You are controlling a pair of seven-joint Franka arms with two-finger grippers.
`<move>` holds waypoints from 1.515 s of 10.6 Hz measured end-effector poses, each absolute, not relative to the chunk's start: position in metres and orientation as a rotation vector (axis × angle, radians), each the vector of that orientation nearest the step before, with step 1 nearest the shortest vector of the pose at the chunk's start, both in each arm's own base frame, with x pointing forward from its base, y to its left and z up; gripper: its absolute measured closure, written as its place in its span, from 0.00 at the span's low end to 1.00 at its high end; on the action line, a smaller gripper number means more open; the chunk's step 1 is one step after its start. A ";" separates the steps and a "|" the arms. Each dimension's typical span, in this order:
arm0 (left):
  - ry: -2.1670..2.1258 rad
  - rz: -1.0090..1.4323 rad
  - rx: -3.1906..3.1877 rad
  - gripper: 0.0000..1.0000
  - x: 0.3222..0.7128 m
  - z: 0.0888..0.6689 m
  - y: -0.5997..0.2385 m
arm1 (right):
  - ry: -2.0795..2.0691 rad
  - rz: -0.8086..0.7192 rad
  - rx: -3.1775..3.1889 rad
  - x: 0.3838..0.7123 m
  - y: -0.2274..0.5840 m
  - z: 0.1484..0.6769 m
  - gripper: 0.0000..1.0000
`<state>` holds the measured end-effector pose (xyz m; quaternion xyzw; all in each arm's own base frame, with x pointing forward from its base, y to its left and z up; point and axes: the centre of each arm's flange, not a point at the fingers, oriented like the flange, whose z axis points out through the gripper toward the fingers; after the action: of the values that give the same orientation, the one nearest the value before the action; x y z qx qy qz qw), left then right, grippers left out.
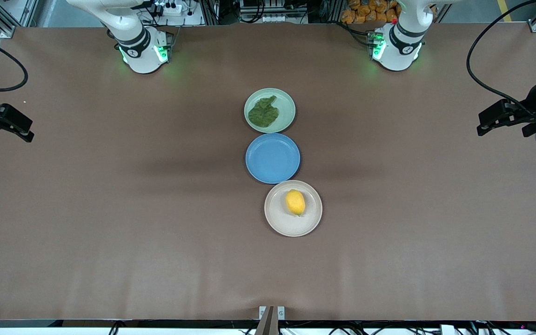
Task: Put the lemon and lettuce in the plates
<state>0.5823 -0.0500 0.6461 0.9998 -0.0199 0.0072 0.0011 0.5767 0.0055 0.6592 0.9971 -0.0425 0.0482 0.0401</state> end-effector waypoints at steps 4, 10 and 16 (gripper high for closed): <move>-0.060 0.015 3.139 0.00 0.582 0.644 -0.049 | -0.131 0.146 3.057 0.577 0.005 0.658 0.00; -0.060 0.005 3.140 0.00 0.582 0.642 -0.049 | -0.131 0.143 3.058 0.578 0.005 0.657 0.00; -0.040 -0.008 3.141 0.00 0.582 0.641 -0.042 | -0.154 0.141 3.056 0.579 -0.003 0.655 0.00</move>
<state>0.5818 -0.0416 0.6412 0.9999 -0.0129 -0.0026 0.0000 0.5794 -0.0031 0.6554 0.9969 -0.0502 0.0461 0.0392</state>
